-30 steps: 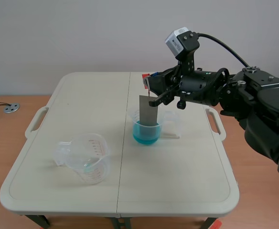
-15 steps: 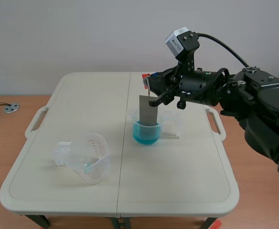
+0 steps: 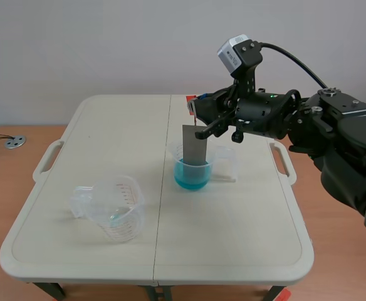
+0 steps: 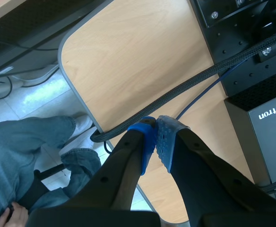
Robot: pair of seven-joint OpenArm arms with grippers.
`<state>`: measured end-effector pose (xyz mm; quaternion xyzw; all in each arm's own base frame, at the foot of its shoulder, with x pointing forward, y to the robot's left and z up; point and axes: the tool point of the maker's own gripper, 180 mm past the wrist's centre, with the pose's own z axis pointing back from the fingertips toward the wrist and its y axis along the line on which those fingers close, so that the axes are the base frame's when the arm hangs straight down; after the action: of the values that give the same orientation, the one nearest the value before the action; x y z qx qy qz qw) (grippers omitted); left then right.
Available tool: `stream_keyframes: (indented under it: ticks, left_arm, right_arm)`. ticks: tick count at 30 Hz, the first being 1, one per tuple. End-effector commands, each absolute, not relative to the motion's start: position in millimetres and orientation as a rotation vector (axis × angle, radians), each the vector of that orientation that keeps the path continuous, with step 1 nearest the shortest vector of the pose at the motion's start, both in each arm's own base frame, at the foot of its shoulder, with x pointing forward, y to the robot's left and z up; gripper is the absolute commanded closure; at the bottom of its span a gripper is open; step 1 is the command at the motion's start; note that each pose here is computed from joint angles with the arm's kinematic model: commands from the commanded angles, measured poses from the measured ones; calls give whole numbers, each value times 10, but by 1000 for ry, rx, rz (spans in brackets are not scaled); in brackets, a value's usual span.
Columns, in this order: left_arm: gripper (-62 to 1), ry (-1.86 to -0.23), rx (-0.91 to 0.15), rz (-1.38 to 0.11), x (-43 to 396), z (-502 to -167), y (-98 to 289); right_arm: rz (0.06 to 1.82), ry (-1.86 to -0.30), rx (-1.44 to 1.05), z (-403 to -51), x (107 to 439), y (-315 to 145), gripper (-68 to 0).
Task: Hold the metal plate by the orange handle, dip it into the blue solution, take it out and point at it, then put the plate back in the beaker on the left.
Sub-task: 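Hold the plate still in the solution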
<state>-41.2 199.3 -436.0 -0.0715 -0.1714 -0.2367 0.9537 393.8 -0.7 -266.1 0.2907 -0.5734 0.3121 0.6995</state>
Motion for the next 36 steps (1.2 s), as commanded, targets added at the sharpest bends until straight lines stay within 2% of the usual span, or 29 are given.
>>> stream_keyframes:
  ticks: [1,14,29,36]
  left_arm:
    - [-30,-360,-150,-473,-394,-4342,1966]
    - [-30,-360,-152,-476,-386,-4343,1967]
    - [-30,-358,-150,-480,-383,-4342,1976]
    - [-30,-388,-149,-508,-248,-4286,1984]
  right_arm:
    - [698,-1318,655,-2517,4007,-12,-13]
    - [717,-1374,662,-2320,4011,24,-13]
    - [786,-1475,656,-1911,3974,42,-13]
    - [790,-1524,625,-1703,3995,-21,-13]
